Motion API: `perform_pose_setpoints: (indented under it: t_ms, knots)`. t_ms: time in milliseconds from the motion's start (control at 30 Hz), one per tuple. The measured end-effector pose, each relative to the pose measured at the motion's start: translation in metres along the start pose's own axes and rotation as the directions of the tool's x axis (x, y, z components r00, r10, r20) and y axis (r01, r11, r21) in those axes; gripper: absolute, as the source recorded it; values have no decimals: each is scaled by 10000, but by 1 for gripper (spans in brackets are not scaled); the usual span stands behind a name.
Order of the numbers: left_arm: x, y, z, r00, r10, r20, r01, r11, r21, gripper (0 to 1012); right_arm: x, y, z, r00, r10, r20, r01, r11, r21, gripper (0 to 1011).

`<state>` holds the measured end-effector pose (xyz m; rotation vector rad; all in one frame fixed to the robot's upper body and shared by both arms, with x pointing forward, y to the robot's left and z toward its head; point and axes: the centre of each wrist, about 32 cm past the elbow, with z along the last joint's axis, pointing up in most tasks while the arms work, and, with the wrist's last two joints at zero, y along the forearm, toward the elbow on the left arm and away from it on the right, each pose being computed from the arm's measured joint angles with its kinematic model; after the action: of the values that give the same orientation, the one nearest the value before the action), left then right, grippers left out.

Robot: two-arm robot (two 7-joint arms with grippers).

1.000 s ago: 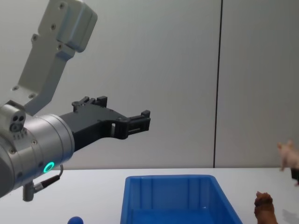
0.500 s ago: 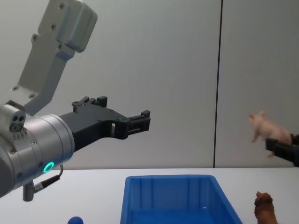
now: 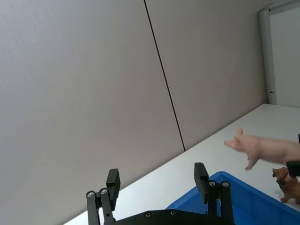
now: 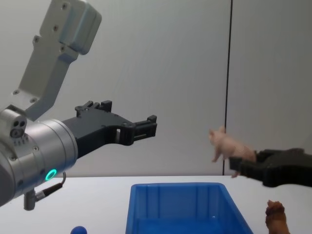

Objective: Pick up the two dolls from the table and place them into the box.

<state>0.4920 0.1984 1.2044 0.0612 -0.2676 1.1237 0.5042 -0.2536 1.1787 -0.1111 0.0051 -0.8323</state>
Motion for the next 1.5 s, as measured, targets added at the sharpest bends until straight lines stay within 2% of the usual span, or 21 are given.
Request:
perform_pose_setpoints:
  t_ms: [233, 367, 400, 500, 567, 600, 800, 933, 1233, 1500]
  knots:
    - [0, 0, 0, 10000, 0, 0, 0, 10000, 0, 1001, -82, 85, -33, 9990, 437, -111, -441, 9984, -363, 391]
    - [0, 0, 0, 10000, 0, 0, 0, 10000, 0, 1001, -108, 116, -54, 9986, 511, -152, -518, 9972, -546, 505]
    - [0, 0, 0, 10000, 0, 0, 0, 10000, 0, 1001, -115, 126, -61, 9985, 524, -165, -534, 9967, -609, 568]
    - [0, 0, 0, 10000, -1, 0, 1, 10000, 0, 1001, -127, 140, -78, 9984, 538, -196, -551, 9960, -703, 626]
    - [0, 0, 0, 10000, 0, 0, 0, 10000, 0, 1001, -133, 146, -89, 9984, 527, -214, -542, 9956, -760, 732]
    - [0, 0, 0, 10000, 0, 0, 0, 10000, -1, 1001, -133, 146, -89, 9984, 527, -214, -542, 9956, -760, 732]
    - [0, 0, 0, 10000, -1, -1, 1, 10000, 0, 1001, -136, 145, -107, 9989, 400, -236, -418, 9958, -819, 920]
    - [0, 0, 0, 10000, 0, 0, 0, 10000, 0, 1001, -130, 125, -122, 9993, 252, -270, -274, 9960, -847, 1001]
    - [0, 0, 0, 10000, 0, 0, 0, 10000, 0, 1001, -95, 16, -163, 9987, -331, -382, 290, 9943, -1030, 1001]
    - [0, 0, 0, 10000, 0, 0, 0, 10000, 0, 1001, -47, -154, -248, 9931, -1053, -521, 966, 9845, -1467, 1001]
